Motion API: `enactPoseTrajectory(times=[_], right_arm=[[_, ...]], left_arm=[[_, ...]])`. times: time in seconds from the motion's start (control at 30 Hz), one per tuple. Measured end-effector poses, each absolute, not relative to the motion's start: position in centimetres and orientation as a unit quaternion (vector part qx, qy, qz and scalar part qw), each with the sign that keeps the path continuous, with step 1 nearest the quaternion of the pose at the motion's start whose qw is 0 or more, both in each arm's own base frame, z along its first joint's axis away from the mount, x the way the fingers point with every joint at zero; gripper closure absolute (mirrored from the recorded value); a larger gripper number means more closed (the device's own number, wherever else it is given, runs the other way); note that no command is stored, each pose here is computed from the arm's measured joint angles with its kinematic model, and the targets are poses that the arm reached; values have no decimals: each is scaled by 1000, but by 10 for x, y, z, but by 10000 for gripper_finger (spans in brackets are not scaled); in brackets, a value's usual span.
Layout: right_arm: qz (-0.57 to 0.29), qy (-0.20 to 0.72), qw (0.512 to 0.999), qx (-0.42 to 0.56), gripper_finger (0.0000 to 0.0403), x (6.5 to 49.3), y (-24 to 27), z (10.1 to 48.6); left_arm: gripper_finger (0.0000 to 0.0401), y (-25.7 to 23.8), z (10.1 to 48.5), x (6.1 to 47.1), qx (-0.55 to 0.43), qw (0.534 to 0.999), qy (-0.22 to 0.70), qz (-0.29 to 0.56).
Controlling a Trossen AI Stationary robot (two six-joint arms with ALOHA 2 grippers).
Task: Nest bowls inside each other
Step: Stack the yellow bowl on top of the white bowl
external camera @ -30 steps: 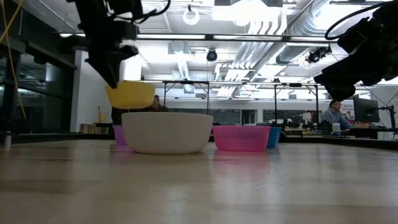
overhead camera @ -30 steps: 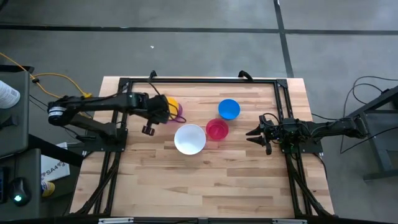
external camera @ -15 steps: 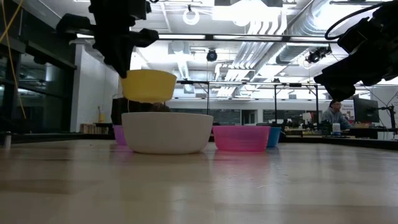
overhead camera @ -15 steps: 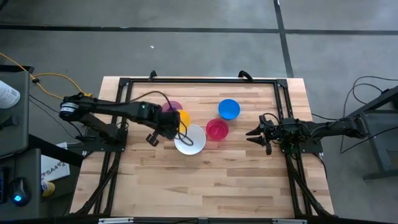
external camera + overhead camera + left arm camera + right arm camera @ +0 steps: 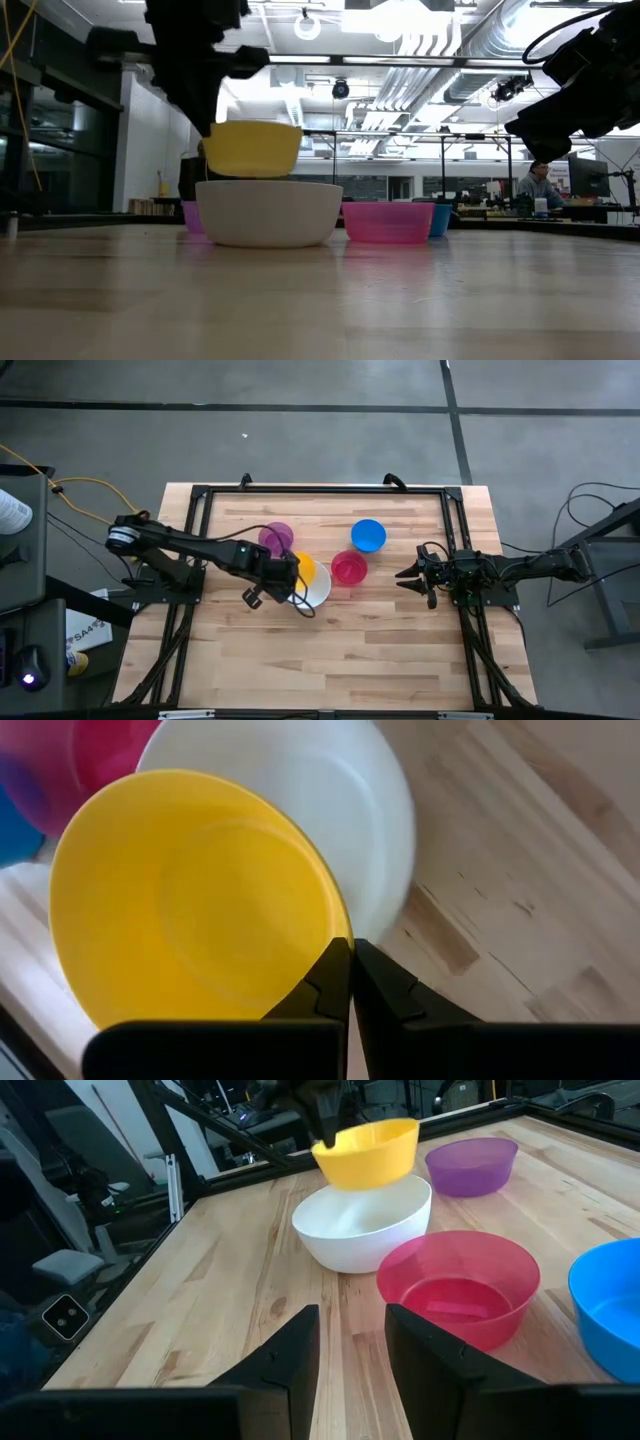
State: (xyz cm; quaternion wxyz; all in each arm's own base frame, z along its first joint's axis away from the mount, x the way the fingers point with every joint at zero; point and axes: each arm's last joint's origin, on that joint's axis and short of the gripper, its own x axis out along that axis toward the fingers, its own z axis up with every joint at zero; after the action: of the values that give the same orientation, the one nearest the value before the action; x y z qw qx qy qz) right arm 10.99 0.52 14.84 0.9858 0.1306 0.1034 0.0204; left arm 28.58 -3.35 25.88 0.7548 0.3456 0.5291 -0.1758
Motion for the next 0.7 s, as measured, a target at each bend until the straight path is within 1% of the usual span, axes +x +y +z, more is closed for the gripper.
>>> enactPoseTrajectory(times=[0.27, 0.5, 0.57, 0.7], right_arm=[[21, 102, 986, 131, 293, 110, 5, 149], [22, 101, 986, 131, 293, 110, 5, 149], [22, 101, 986, 131, 293, 110, 5, 149], [21, 101, 986, 131, 293, 110, 5, 149]], left_arm=[[401, -36, 245, 300, 356, 754, 520, -186], [401, -44, 236, 304, 355, 747, 522, -208], [401, -47, 235, 309, 353, 755, 510, -213], [401, -47, 230, 312, 349, 754, 512, -220]])
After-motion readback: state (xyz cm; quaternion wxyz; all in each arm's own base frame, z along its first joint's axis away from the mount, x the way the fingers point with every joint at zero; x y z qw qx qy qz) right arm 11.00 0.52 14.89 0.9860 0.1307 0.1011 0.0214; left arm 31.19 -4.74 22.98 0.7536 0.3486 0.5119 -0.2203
